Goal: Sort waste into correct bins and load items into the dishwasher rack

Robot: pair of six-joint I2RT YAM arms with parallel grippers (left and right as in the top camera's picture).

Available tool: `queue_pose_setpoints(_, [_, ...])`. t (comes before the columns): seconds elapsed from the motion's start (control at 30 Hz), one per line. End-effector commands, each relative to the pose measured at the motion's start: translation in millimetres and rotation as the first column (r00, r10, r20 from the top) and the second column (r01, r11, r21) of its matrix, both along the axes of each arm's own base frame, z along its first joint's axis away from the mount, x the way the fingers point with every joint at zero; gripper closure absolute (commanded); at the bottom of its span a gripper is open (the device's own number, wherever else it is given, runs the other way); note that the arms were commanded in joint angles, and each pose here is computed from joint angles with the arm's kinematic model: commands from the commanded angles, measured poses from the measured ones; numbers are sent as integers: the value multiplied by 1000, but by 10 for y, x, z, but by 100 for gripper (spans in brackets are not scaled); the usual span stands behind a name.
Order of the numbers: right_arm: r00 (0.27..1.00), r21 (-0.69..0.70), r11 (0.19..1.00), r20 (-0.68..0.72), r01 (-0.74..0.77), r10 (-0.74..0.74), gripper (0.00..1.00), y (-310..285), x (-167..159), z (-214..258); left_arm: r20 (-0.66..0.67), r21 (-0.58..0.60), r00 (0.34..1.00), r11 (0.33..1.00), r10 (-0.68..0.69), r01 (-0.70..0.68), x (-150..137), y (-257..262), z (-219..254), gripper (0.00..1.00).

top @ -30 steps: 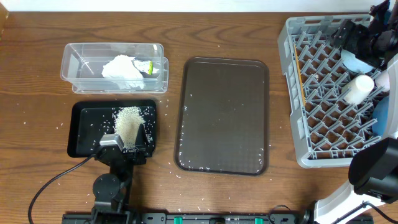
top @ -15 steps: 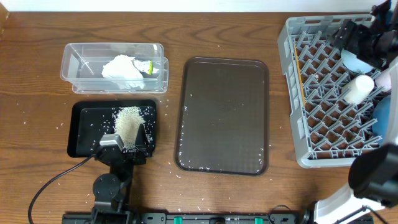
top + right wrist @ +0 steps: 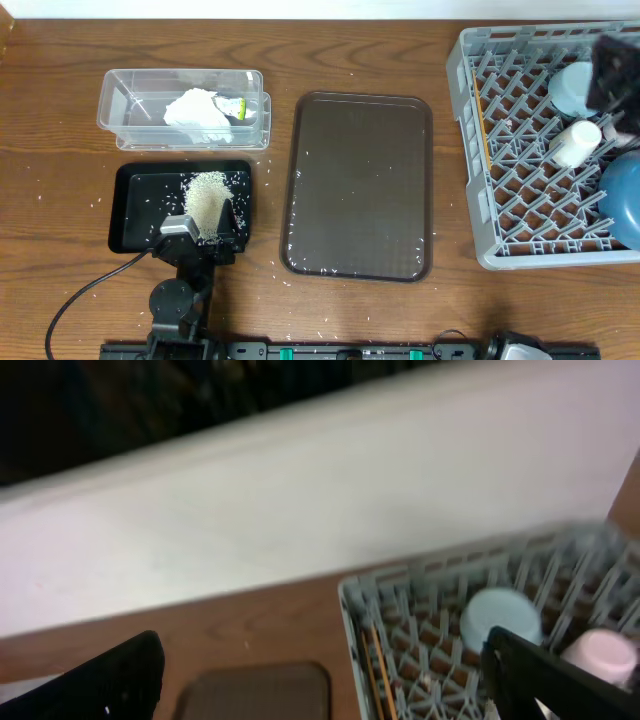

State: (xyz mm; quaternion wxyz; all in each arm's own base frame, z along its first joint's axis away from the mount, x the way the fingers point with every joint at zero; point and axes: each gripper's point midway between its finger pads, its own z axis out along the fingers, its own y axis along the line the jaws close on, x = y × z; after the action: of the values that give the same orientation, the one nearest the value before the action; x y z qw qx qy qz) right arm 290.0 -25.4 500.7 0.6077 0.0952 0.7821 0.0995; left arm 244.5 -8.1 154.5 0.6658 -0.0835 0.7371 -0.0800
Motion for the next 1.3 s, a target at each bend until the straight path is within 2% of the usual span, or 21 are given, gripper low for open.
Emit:
queue_pose_setpoints(0.0, [998,-4,1000,59,-14,14,1,109,-250,158,-53,30,999,999,12,-10,-9,29,-177,12])
queue_pose_setpoints(0.17, [991,-48,999,131,-14,20,1,238,-613,322,-53,30,999,999,12,-10,-9,29,-177,12])
queue_pose_setpoints(0.23, [990,-61,997,138,38,-30,1,177,-706,331,-53,30,999,999,12,-10,-9,29,-177,11])
queue_pose_setpoints(0.5, [992,-81,993,-90,80,-87,1,114,-776,-288,-53,30,999,999,12,-10,-9,29,-177,12])
queue_pose_setpoints(0.7, [984,-83,995,-160,58,-71,1,145,-725,-777,-53,30,999,999,12,-10,-9,29,-177,12])
queue_pose_setpoints(0.97, [999,-79,997,-37,-2,-1,1,292,-571,-1449,-53,30,999,999,12,-10,-9,29,-177,11])
queue_pose_setpoints(1.1, [994,-155,984,43,-91,98,1,432,-605,-1788,-53,30,999,999,12,-10,-9,29,-177,12])
queue_pose_setpoints(1.27, [986,-178,981,133,-79,104,1,432,-705,-2098,-53,30,999,999,12,-10,-9,29,-177,11])
